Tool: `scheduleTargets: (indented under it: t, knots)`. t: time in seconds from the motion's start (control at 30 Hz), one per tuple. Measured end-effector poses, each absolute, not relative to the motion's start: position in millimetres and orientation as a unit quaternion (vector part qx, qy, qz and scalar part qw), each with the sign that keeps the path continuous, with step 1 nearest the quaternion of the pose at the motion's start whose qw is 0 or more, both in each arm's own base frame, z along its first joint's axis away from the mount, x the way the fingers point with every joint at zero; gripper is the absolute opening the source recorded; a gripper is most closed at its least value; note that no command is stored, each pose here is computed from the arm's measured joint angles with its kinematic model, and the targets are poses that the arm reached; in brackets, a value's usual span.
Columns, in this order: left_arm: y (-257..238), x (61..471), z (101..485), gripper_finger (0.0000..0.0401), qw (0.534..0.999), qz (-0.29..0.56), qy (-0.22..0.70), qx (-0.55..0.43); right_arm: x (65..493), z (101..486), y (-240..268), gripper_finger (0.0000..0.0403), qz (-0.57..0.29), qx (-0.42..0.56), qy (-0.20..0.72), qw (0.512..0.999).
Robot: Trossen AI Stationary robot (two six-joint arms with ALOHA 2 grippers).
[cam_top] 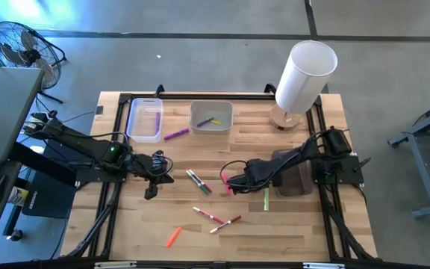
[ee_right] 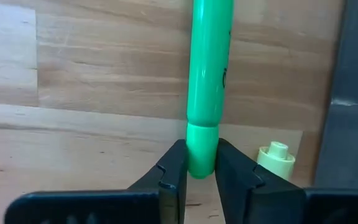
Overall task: Pick & Place Markers
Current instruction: Put the green highlighter into the transparent bin
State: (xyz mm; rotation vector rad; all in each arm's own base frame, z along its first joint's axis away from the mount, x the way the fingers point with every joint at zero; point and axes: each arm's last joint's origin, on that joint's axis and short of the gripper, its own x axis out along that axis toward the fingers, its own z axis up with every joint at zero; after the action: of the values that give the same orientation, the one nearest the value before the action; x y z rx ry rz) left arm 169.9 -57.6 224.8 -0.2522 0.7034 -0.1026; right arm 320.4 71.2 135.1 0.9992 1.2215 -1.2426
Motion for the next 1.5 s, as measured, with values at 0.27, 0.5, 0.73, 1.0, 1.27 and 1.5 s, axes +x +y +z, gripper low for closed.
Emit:
scheduleTargets:
  t: [0.27,0.5,0.73,1.0,1.27,1.5]
  knots:
    - [-58,170,225,0.0000,0.930,-0.051,0.343,-0.120,319,143,73,0.0054,-0.505,0.412,0.507,0.565]
    - [-57,170,225,0.0000,0.931,-0.047,0.342,-0.119,311,179,79,0.0050,-0.479,0.407,0.459,0.628]
    - [-56,174,230,0.0002,0.947,-0.008,0.300,-0.116,305,225,77,0.0049,-0.421,0.391,0.378,0.726]
    - [-54,184,247,0.0088,0.975,0.034,0.192,-0.110,321,278,62,0.0049,-0.302,0.336,0.245,0.858]
    - [-30,197,278,0.0205,0.983,0.059,0.030,-0.174,344,315,48,0.0049,-0.167,0.278,0.122,0.938]
    - [-4,200,295,0.0221,0.969,0.087,-0.069,-0.219,349,325,41,0.0048,-0.135,0.241,0.084,0.957]
